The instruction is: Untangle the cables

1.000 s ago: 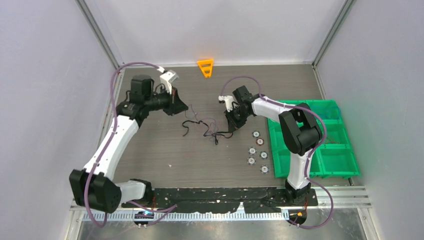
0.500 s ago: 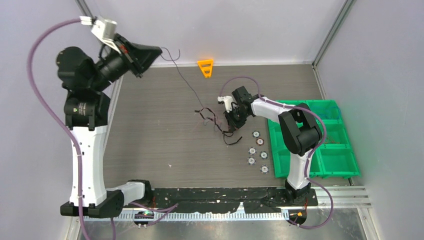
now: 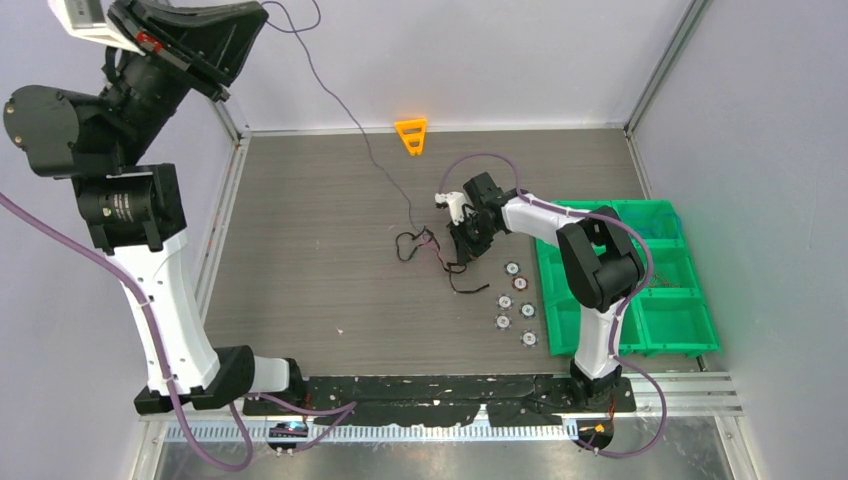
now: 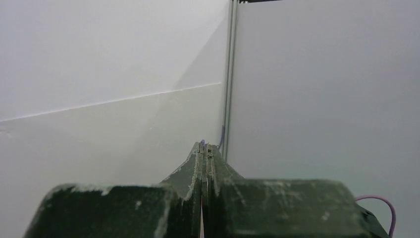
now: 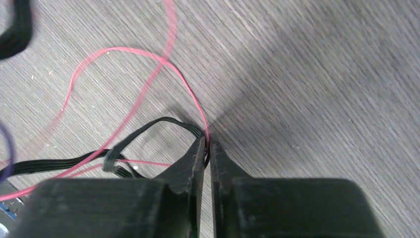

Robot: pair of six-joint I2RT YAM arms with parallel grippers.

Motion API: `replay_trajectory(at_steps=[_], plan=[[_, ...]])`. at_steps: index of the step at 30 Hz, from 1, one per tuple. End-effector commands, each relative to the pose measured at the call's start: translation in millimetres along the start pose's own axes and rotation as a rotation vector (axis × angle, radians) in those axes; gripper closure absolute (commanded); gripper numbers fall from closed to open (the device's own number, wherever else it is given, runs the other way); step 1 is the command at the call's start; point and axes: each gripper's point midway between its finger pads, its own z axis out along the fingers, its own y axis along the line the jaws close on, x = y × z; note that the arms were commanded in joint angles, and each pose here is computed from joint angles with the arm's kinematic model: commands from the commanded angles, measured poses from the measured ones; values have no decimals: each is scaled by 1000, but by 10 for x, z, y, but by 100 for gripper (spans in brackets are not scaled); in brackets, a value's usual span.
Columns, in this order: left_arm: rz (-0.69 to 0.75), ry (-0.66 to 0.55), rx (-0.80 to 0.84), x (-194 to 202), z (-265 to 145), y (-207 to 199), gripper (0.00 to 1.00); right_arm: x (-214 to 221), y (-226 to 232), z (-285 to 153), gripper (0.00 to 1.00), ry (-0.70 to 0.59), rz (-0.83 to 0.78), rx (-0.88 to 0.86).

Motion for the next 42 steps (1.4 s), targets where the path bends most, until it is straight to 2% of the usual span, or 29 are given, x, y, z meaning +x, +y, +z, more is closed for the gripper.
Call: replay_trajectory(at_steps=[1, 3, 5, 7, 8, 11, 15, 21, 25, 27, 29, 30, 31, 32, 33, 37, 39, 42], plan=[[-46, -31, 67, -73, -2, -150, 100, -45, -14, -107, 81, -8, -29, 39], [-84, -3, 62, 96, -20, -85, 100, -183, 71, -257, 71, -53, -55, 18], [-131, 31, 82, 241, -42, -82, 100, -363, 189, -483, 48, -117, -94, -8], [-185, 60, 96, 403, -57, -53, 100, -548, 328, -754, 37, -181, -143, -37], [-198, 69, 93, 450, -66, -39, 100, -632, 379, -883, 34, -198, -172, -45], [-212, 80, 89, 515, -81, -18, 100, -912, 603, -1337, 17, -316, -275, -75], [-210, 73, 81, 520, -73, 11, 100, -1170, 1025, -1812, 2, -473, -374, -197], [-207, 62, 76, 493, -51, 35, 100, -1582, 1528, -1962, 5, -638, -401, -320], [-204, 59, 77, 468, -50, 20, 100, -1732, 1789, -1835, 3, -647, -433, -387], [-204, 59, 75, 460, -54, 15, 100, -1827, 1816, -1708, 1, -654, -443, -360], [-201, 60, 71, 456, -67, 2, 100, -1909, 1804, -1626, 15, -664, -433, -346], [-201, 64, 63, 470, -75, 13, 100, -1967, 1809, -1651, 37, -674, -428, -340], [-199, 70, 57, 485, -94, 10, 100, -1998, 1800, -1655, 51, -678, -425, -334], [-201, 77, 41, 525, -111, 40, 100, -2049, 1821, -1731, 79, -696, -440, -329], [-203, 90, 12, 585, -145, 77, 100, -2086, 1850, -1843, 91, -723, -453, -323], [-234, 163, -132, 1067, -313, 390, 100, -2263, 2136, -2551, 95, -884, -486, -360], [-255, 212, -193, 1367, -422, 539, 100, -2355, 2343, -3031, 95, -967, -435, -423], [-293, 314, -244, 1857, -605, 692, 100, -2476, 2597, -3799, 95, -1131, -455, -455]])
